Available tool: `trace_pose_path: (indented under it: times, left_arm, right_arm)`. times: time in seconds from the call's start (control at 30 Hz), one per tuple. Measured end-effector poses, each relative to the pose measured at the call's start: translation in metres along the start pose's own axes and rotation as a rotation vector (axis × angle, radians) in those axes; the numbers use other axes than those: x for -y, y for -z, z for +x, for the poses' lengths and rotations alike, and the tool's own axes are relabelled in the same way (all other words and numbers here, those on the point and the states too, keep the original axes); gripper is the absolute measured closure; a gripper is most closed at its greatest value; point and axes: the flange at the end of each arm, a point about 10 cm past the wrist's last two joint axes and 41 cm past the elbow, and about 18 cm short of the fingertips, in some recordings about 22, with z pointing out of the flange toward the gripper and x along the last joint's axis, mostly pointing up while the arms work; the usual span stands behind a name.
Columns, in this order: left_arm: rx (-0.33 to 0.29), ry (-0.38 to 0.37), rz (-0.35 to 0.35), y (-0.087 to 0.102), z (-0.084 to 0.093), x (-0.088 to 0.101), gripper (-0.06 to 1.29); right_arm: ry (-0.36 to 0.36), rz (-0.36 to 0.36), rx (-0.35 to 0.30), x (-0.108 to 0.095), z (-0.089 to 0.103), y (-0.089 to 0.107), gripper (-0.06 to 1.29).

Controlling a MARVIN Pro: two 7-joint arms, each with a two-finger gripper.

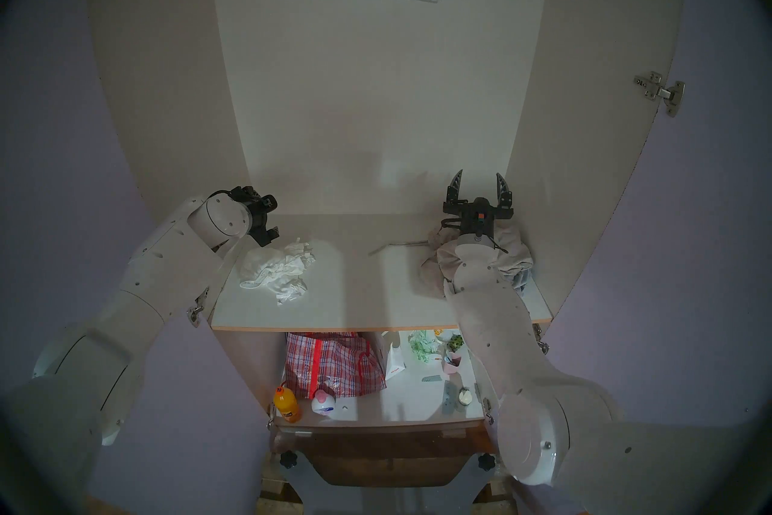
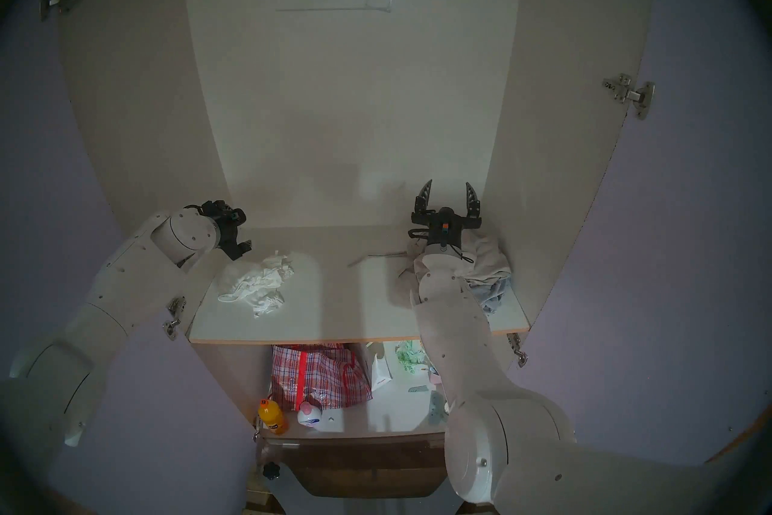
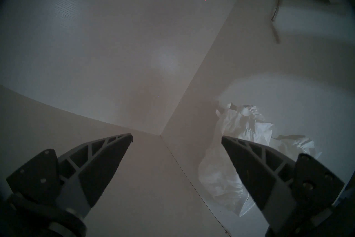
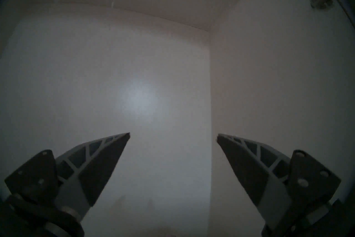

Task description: Sort tops into two piles: light colors and dark colors

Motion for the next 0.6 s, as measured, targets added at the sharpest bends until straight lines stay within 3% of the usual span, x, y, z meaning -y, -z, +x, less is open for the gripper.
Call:
trace_pose_path:
  times: [0.1, 0.33, 0.43, 0.6]
  left_arm:
    - [0.000, 0.000, 0.000, 0.000, 0.000, 0.000, -0.02]
    - [-0.001, 0.000, 0.000, 0.000, 0.000, 0.000, -0.02]
    - [-0.002, 0.000, -0.001, 0.000, 0.001, 0.000, -0.02]
    - [-0.002, 0.000, -0.001, 0.000, 0.001, 0.001, -0.02]
  right_arm:
    - [-0.021, 0.048, 0.025, -0.002, 0.004, 0.007, 0.00]
    - [-0.138, 0.129, 0.208, -0.016, 0.008, 0.025, 0.00]
    - [-0.168, 0.178, 0.256, -0.019, 0.013, 0.033, 0.00]
    - [-0.169, 0.204, 0.349, -0.029, 0.028, 0.048, 0.00]
